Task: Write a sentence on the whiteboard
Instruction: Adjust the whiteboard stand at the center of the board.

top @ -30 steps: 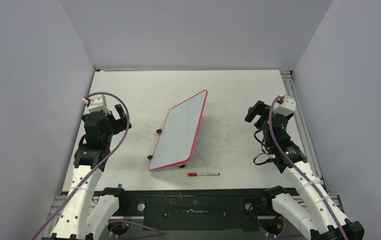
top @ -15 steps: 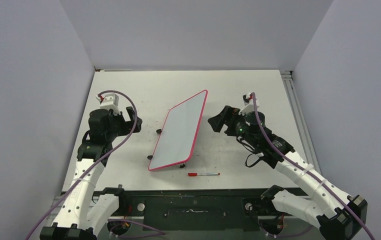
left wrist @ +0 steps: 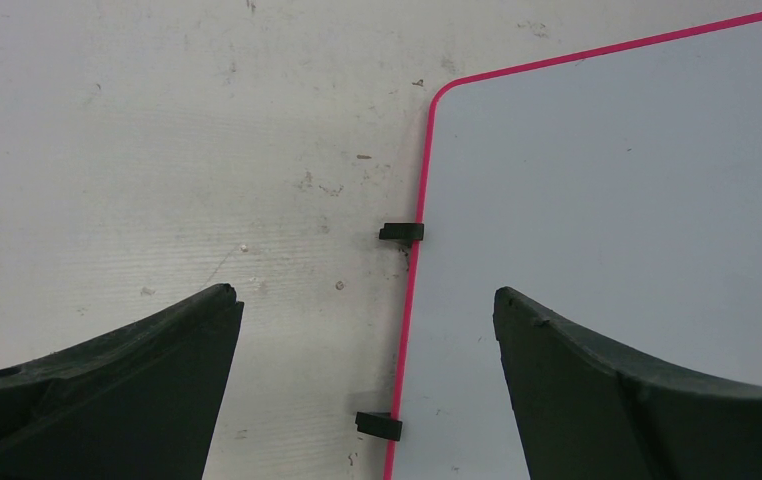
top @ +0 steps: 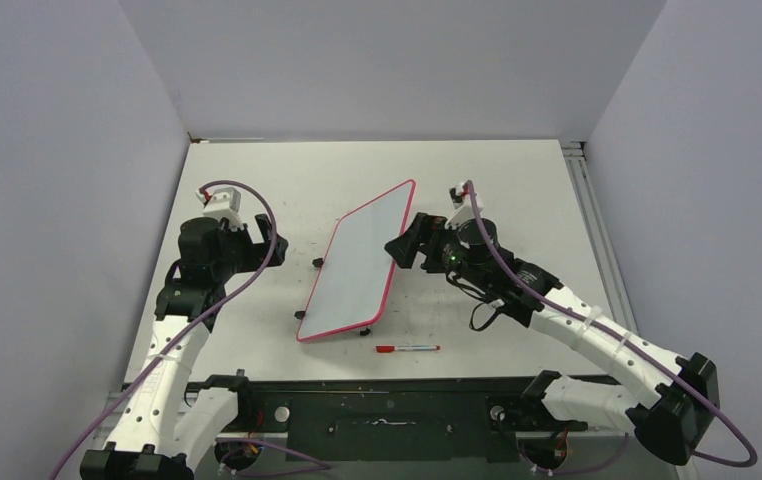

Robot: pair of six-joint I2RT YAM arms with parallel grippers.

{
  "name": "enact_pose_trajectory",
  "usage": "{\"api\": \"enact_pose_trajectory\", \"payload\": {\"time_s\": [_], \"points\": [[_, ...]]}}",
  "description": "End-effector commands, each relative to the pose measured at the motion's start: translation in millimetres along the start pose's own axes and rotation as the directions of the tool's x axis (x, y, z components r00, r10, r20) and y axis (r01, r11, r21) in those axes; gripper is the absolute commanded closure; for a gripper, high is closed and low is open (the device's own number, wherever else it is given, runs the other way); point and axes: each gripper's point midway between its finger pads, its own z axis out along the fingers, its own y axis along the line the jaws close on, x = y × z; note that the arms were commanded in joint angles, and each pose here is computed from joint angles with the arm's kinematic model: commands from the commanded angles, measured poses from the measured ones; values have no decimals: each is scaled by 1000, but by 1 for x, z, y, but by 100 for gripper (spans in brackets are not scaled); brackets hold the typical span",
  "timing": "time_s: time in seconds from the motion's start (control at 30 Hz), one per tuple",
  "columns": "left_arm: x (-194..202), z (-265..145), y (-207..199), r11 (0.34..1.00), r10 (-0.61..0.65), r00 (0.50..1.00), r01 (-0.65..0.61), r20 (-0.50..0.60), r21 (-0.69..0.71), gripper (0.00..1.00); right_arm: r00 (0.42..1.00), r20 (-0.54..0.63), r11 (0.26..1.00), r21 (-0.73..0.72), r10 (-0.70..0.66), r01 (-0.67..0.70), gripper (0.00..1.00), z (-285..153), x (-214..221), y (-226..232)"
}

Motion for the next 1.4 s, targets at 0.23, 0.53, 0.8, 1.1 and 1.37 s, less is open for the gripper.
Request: {"api": "enact_pose_trajectory", "payload": {"time_s": [0.23,0.53,0.8,1.1,1.37], "points": [[-11,0,-8,999,25,999,-27,44,37,3,999,-39,997,-72,-38,35,15,15,5,38],[-10,1,-9,999,26,999,-28,39,42,3,996,-57,995,-82,-61,56,65,19,11,43],[-9,1,-10,998,27,999,-28,37,48,3,984,-84,986,-76,-158,151,92,21,9,43],[-8,0,-19,996,13,999,-16,31,89,4,949,-147,960,-75,-279,271,94,27,8,45],[4,5,-35,971,-170,985,165,15,173,3,930,-174,945,-110,-323,308,95,35,10,51]]}}
